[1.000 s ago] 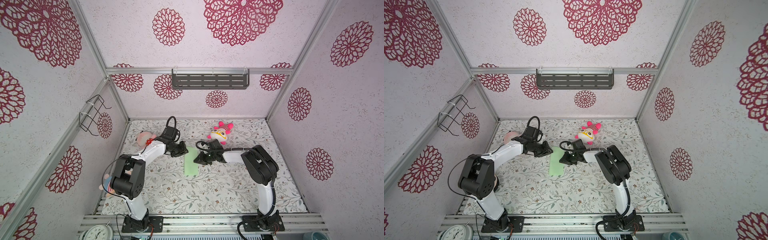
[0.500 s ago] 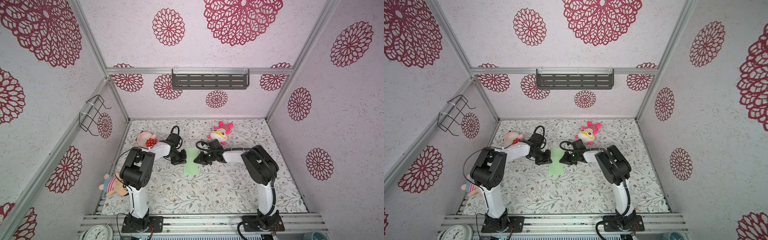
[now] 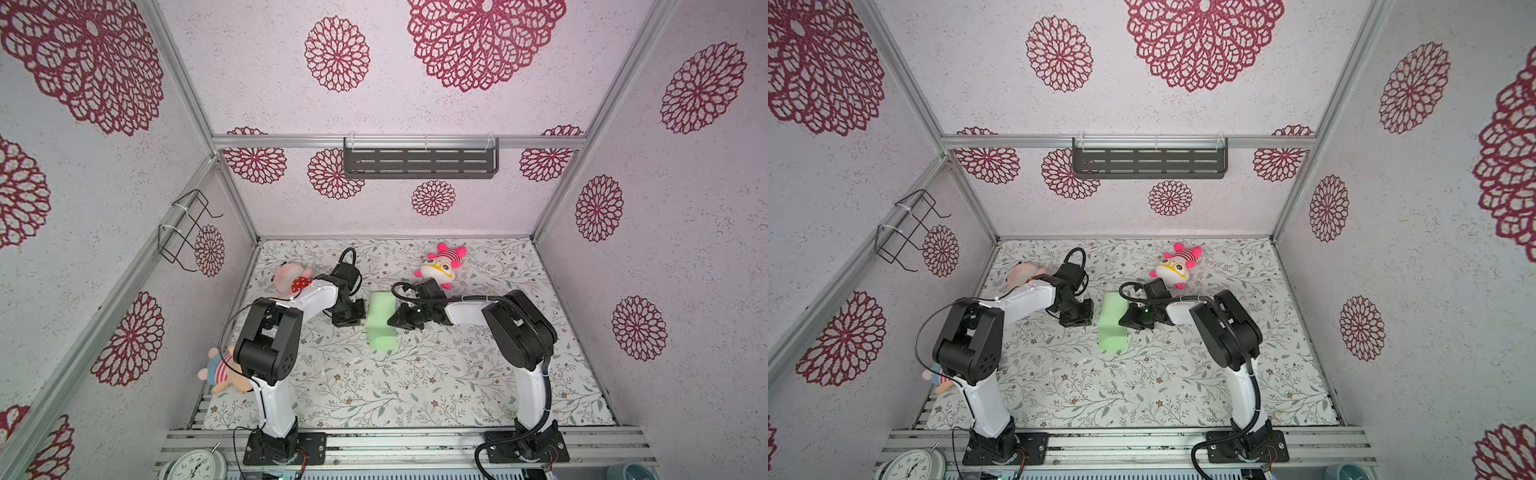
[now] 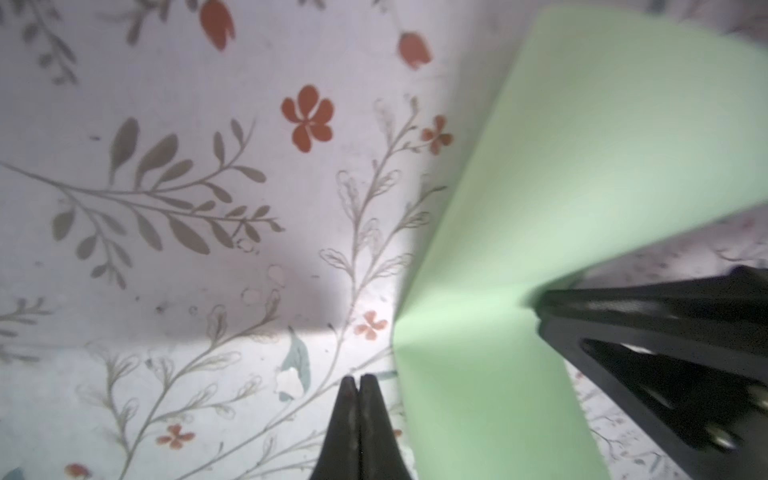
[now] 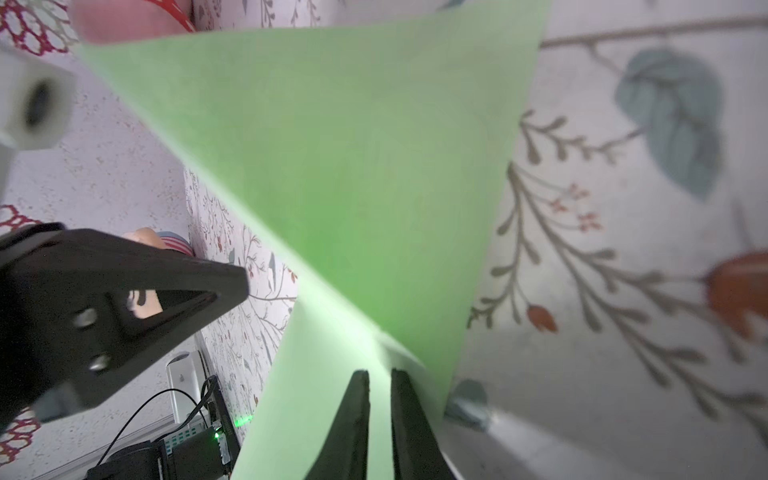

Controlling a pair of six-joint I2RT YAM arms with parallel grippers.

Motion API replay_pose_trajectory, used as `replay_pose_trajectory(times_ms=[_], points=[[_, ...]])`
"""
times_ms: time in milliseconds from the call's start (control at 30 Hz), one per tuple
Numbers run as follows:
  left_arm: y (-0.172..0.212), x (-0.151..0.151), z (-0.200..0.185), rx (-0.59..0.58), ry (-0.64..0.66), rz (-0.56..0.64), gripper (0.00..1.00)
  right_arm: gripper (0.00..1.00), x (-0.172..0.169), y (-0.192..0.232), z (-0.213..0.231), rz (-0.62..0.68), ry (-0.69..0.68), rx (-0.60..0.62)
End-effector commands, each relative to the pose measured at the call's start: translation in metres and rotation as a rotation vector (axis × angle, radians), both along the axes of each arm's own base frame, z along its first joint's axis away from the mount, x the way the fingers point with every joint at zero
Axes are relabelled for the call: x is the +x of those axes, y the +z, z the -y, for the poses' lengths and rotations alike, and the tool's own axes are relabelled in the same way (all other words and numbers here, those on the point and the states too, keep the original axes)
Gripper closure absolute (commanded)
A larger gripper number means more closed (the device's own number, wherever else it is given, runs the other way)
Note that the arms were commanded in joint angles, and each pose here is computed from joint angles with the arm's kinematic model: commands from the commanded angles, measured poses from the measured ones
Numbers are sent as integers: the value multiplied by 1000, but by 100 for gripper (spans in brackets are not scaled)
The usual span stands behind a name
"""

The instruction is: Fold a paper plane with a square sheet of paper (pick it up from the middle)

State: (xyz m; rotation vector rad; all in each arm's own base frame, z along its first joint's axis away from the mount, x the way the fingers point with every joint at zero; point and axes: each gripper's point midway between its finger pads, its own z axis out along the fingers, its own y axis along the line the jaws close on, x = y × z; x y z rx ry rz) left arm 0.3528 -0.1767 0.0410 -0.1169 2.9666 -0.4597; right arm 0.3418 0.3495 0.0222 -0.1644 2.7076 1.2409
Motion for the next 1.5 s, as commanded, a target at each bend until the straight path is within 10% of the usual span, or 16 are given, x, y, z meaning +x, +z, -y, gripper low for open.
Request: replay_pose_trajectory(times_ms=[0, 733, 1133, 1467], points=[[26, 4, 29, -150, 4, 56, 100, 83, -30, -79, 49, -151, -68, -283], [-44, -56, -18, 220, 48, -168, 100, 83, -31, -83, 51, -147, -81, -286], [10, -32, 42, -124, 52, -48, 100, 83, -31, -83, 51, -148, -79, -289], [-31, -67, 23, 28, 40, -196, 100, 83, -31, -84, 51, -149, -77, -288]])
